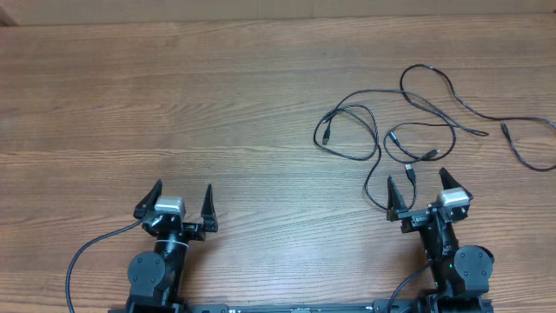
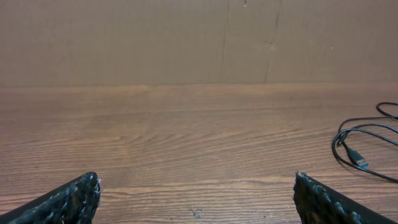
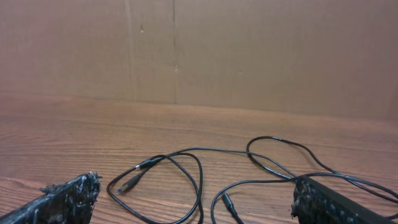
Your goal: Untangle cables
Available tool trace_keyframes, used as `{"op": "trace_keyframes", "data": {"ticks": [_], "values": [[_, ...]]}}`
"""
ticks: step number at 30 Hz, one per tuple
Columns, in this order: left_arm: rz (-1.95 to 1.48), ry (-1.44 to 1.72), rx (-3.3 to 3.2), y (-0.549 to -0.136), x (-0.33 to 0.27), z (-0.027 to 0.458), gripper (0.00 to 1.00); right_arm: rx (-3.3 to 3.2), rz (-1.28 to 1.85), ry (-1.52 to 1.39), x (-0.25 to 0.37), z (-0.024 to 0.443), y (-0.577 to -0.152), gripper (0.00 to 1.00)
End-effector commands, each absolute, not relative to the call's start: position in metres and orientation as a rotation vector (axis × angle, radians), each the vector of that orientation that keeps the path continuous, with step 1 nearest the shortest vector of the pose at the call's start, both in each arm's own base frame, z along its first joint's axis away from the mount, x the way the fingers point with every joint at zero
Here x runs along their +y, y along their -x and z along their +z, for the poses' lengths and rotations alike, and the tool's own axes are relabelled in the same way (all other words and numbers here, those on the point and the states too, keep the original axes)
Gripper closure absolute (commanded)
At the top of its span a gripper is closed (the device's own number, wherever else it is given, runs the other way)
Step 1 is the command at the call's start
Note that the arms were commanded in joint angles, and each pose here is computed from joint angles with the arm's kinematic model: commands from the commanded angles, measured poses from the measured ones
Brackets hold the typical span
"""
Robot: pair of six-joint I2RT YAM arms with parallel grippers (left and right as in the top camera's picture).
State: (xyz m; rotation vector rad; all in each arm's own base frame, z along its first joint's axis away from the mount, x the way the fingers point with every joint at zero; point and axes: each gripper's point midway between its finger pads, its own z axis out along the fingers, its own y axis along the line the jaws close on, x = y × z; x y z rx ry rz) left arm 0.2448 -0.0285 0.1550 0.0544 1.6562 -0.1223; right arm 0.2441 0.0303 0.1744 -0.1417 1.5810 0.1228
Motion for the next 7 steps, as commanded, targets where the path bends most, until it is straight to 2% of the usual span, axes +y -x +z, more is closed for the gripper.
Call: {"op": "trace_keyframes", "data": {"ticks": [1,7], "values": [[-0.104,-0.065,1.648,-0.2447,-0.0267,0.1558,0.0,1.574,0.125,0.156,0.0324,0.1731,-0.2438,0.0],[-0.105,-0.065,1.648,-0.2447,-0.0267,0.1558,0.01,1.574,0.125,0.156,0.0324,0.1731,-0.2438,0.0]]}}
